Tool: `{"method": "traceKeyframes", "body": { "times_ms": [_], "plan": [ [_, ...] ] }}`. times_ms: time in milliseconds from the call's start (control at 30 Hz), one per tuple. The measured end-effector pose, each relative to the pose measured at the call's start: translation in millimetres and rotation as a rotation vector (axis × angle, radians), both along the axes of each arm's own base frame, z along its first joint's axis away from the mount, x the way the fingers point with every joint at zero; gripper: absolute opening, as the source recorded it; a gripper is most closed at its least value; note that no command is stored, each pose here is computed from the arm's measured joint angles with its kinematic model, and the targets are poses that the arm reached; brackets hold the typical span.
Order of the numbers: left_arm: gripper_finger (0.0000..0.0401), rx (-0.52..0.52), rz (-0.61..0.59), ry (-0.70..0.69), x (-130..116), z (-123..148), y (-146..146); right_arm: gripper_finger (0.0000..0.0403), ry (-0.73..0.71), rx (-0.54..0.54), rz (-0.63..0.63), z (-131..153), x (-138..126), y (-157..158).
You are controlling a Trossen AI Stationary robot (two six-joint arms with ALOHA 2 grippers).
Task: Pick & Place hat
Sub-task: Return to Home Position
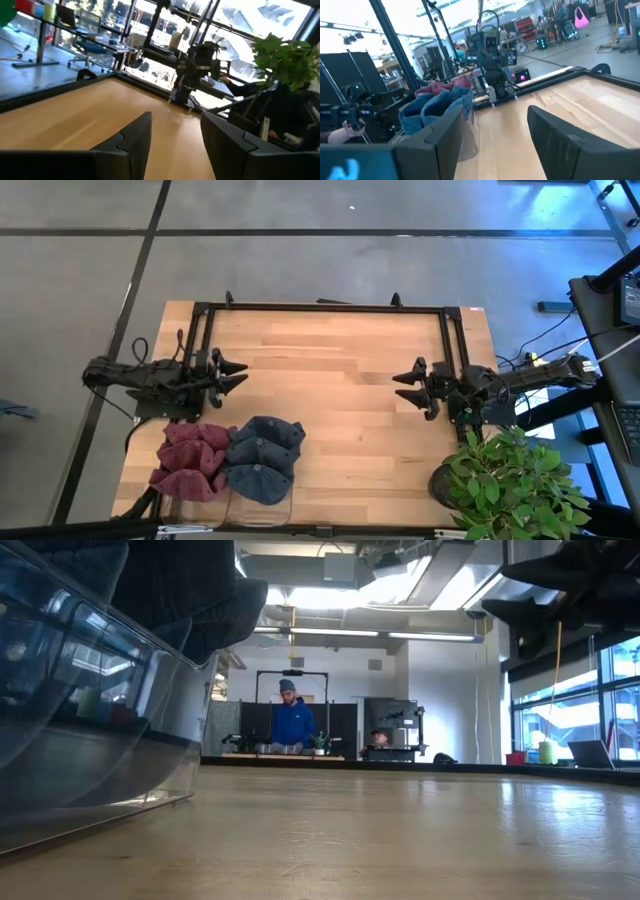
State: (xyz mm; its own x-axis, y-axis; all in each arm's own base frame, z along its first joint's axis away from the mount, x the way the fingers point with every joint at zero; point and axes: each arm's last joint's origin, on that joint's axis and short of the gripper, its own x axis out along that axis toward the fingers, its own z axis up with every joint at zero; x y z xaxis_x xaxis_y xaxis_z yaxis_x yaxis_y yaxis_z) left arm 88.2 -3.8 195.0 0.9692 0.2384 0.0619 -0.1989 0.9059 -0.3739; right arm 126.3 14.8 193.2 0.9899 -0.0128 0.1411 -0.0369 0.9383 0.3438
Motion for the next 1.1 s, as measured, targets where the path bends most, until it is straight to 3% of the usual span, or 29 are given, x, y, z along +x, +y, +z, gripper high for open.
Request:
{"method": "traceKeyframes", "body": {
  "times_ms": [233, 667, 933, 1100],
  "plan": [
    [0.0164, -0.025, 0.011, 0.035, 5.9, -20.6, 4.2, 0.0220, -0.027, -0.012, -0.039, -9.1, -5.6, -2.0],
    [0.0166, -0.011, -0.021, 0.030, 7.4, -22.7, 8.8, 0.0220, 0.018, -0.048, -0.057, -12.9, -8.5, -2.8],
    [0.0165, 0.124, -0.011, 0.062, 7.4, -22.7, 9.1, 0.0220, 0.041, -0.126, -0.067, -14.8, -9.9, -3.1],
    [0.0165, 0.135, -0.011, 0.065, 7.4, -22.8, 9.1, 0.0220, 0.063, -0.128, -0.066, -16.9, -13.6, -3.6]
  ]
}}
